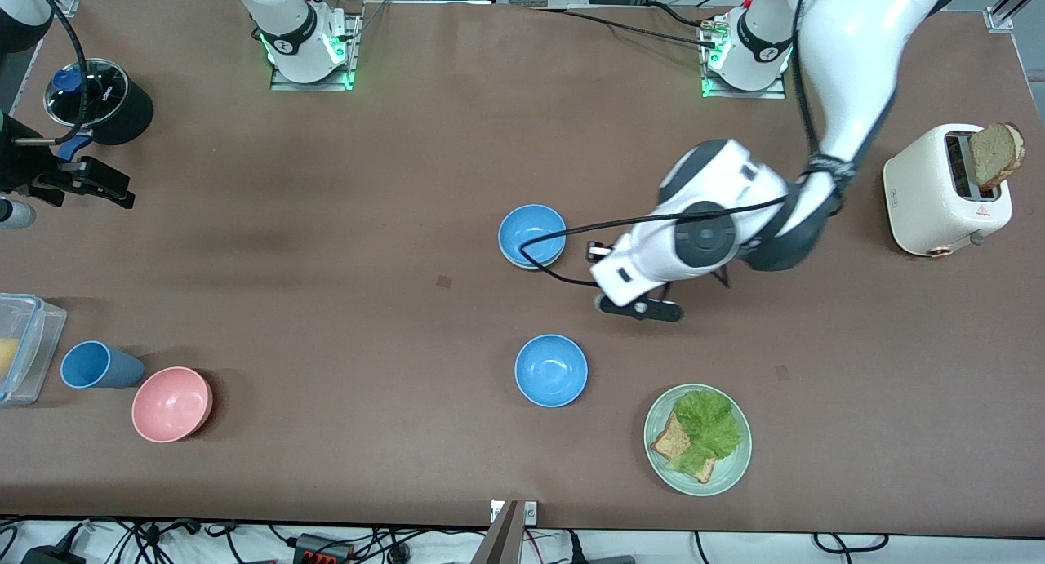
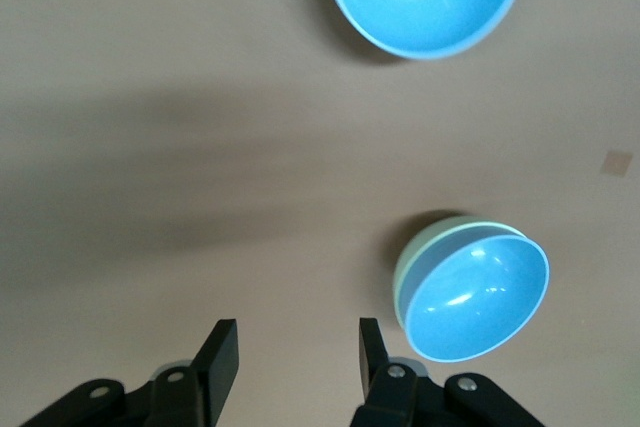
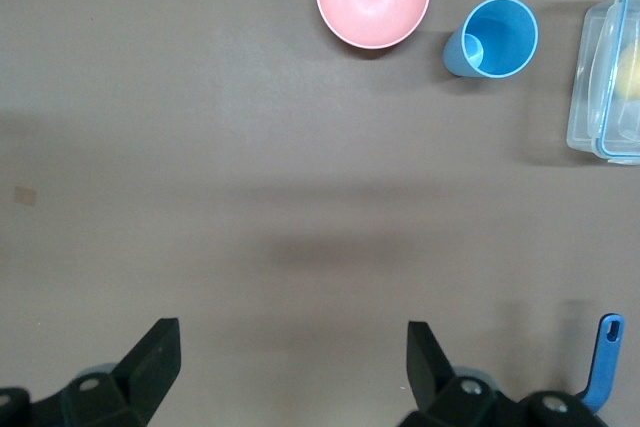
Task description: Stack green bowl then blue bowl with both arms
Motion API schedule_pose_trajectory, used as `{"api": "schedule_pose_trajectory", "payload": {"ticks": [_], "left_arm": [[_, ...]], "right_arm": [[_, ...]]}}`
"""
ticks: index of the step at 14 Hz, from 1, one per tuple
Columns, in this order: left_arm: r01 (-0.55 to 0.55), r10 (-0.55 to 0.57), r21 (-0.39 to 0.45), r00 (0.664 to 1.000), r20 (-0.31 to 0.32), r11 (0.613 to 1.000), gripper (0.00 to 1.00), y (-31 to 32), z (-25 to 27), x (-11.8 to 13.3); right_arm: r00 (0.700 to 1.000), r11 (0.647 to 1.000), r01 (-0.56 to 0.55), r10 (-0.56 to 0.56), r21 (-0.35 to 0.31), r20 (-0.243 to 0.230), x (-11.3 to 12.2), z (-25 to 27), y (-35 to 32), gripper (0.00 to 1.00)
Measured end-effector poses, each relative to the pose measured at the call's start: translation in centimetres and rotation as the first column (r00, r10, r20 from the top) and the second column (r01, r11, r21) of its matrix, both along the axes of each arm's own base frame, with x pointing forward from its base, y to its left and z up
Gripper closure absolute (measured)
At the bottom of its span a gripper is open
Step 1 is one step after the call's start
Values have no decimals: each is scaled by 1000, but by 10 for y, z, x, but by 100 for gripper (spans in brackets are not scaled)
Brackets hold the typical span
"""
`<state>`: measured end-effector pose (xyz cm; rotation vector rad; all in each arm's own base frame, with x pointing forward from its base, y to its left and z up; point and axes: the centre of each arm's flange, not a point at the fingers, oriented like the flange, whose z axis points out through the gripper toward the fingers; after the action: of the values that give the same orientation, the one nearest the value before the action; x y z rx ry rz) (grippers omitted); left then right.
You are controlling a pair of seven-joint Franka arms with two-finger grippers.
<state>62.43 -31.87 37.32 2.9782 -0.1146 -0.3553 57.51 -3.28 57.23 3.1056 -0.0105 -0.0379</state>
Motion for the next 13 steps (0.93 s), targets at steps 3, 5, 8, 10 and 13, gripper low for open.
{"api": "schedule_pose_trajectory", "payload": {"ticks": [3, 5, 8, 10, 13], "left_arm": [[30, -30, -3, 999, 28, 1000, 32, 70, 27, 24], [45, -45, -4, 998, 47, 999, 14, 119, 46, 35], [50, -51, 39, 999, 15, 998, 0, 141, 69, 27], [28, -29, 57, 999, 22, 998, 0, 164, 96, 29], [43, -46, 61, 998, 40, 997, 0, 207, 138, 28]], "right_arm": [[1000, 1000, 0, 0, -1, 12, 1, 1, 0, 0], [1000, 1000, 0, 0, -1, 18, 2, 2, 0, 0], [1000, 1000, 0, 0, -1, 19, 2, 2, 0, 0], [1000, 1000, 0, 0, -1, 19, 2, 2, 0, 0], [1000, 1000, 0, 0, -1, 19, 2, 2, 0, 0]]}}
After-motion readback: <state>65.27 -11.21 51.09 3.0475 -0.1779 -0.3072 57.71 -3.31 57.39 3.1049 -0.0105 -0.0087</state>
